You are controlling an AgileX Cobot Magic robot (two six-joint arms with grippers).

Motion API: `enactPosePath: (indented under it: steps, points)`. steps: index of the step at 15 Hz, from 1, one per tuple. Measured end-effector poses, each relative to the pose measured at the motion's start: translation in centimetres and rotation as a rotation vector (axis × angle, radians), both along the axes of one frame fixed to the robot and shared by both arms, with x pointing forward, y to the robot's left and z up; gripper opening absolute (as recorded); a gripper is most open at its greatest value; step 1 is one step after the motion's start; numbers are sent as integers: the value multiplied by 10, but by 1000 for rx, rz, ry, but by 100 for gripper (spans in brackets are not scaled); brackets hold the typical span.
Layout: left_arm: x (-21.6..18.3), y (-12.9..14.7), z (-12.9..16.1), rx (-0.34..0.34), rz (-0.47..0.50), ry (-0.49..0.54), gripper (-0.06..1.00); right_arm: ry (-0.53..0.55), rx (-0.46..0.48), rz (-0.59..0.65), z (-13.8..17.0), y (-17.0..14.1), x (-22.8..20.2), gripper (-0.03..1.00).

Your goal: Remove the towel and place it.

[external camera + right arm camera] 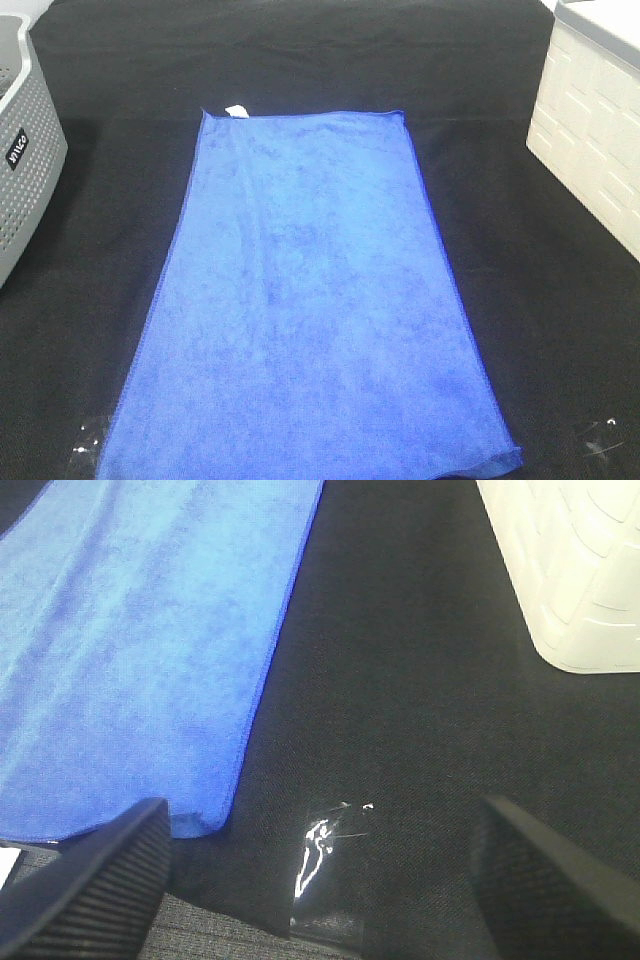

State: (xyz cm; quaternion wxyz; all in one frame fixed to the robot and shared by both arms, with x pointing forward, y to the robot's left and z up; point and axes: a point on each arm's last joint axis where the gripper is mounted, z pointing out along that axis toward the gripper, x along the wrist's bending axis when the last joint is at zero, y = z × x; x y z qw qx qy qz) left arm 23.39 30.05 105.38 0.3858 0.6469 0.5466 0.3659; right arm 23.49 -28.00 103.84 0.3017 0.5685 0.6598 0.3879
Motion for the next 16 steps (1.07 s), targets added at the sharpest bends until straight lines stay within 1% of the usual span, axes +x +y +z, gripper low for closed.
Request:
enactPosePath:
  steps: [1,3,9,16]
  points:
    - [0,0,0,-17,5,2,78,0,0,0,0,0,0,78]
    - [0,0,0,-29,10,3,78,0,0,0,0,0,0,78]
    - [0,0,0,-32,13,4,78,0,0,0,0,0,0,78]
    - [0,-1,0,-39,120,2,78,0,0,0,0,0,0,78]
